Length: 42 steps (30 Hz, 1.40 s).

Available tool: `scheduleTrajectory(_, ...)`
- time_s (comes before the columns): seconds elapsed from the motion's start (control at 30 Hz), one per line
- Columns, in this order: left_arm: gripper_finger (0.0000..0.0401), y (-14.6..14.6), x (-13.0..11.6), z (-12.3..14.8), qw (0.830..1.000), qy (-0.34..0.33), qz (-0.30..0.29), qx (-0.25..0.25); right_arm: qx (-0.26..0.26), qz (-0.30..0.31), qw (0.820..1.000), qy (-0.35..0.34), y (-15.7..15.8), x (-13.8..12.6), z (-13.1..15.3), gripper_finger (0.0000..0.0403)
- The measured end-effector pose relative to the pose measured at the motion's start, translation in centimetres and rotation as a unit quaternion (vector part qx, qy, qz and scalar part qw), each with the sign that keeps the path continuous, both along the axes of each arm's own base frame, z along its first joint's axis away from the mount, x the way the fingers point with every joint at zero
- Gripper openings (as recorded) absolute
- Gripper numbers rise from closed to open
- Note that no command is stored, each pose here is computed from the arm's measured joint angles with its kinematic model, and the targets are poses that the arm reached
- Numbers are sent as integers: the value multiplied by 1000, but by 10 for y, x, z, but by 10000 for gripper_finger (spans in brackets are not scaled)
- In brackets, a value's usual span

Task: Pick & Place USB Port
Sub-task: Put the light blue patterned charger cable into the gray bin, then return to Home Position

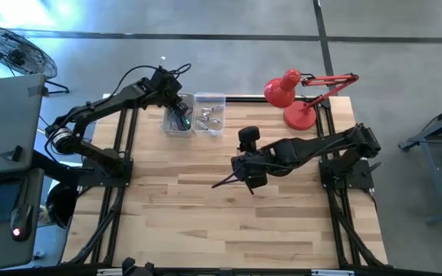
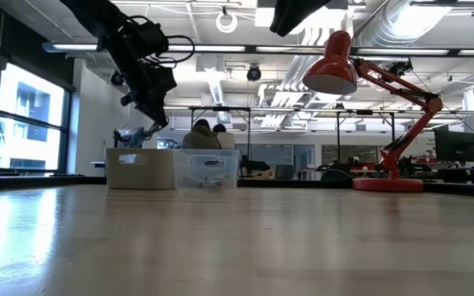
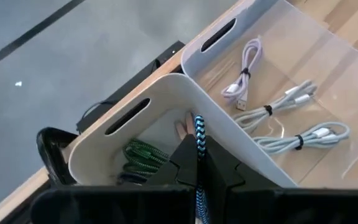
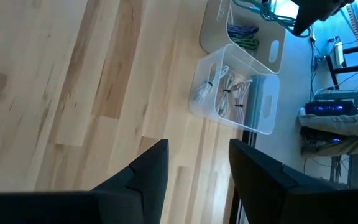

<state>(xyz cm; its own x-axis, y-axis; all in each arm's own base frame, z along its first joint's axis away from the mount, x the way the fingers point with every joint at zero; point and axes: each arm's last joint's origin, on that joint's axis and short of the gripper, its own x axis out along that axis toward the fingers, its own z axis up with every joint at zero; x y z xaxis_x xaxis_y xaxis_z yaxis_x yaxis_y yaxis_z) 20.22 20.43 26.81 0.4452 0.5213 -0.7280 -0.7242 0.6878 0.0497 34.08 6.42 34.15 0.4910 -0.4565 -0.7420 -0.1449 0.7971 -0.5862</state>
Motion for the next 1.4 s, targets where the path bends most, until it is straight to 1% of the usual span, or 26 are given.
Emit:
scheduleTrajectory(0.07,0,-1,-1,-1,1000,3,7,-7,1,2,1000,0,1,0,0,161)
scheduleTrajectory(0.2,6,-3,-4,-5,999,30,20,-19,5,1,1000,4,1,-1,-1,161)
scheduleTrajectory(0.37,41,-4,-5,-6,999,38,17,-23,34,11,999,16,2,-2,-2,161)
scheduleTrajectory(0.6,72,-4,-5,-6,999,45,6,-18,35,14,999,17,2,-2,-2,161)
scheduleTrajectory(0.67,82,-3,-5,-5,999,45,8,-14,34,15,999,18,2,-2,-2,161)
scheduleTrajectory(0.83,113,0,-3,-2,999,46,-3,19,31,19,999,20,1,-2,-2,161)
scheduleTrajectory(0.9,126,0,-1,-1,999,31,-13,22,26,21,999,24,-1,-1,-2,161)
scheduleTrajectory(0.97,137,2,3,4,998,2,-44,38,14,32,998,46,-5,-4,-2,161)
scheduleTrajectory(1.03,145,2,8,13,991,-36,-106,68,-4,47,996,73,-9,-10,0,161)
scheduleTrajectory(1.1,149,-1,16,29,975,-84,-174,111,-13,45,997,66,-14,-21,12,161)
scheduleTrajectory(1.13,150,-3,21,37,966,-106,-196,134,-13,43,998,53,-16,-26,19,161)
scheduleTrajectory(1.17,151,-5,25,43,958,-120,-209,152,-11,41,998,39,-19,-33,27,161)
scheduleTrajectory(1.23,152,-9,27,56,952,-130,-217,171,-3,38,999,8,-26,-47,44,161)
scheduleTrajectory(1.27,152,-10,28,64,949,-130,-218,189,5,37,999,-10,-30,-56,53,161)
scheduleTrajectory(1.4,152,-15,29,95,929,-132,-236,251,60,23,993,-99,-51,-99,90,161)
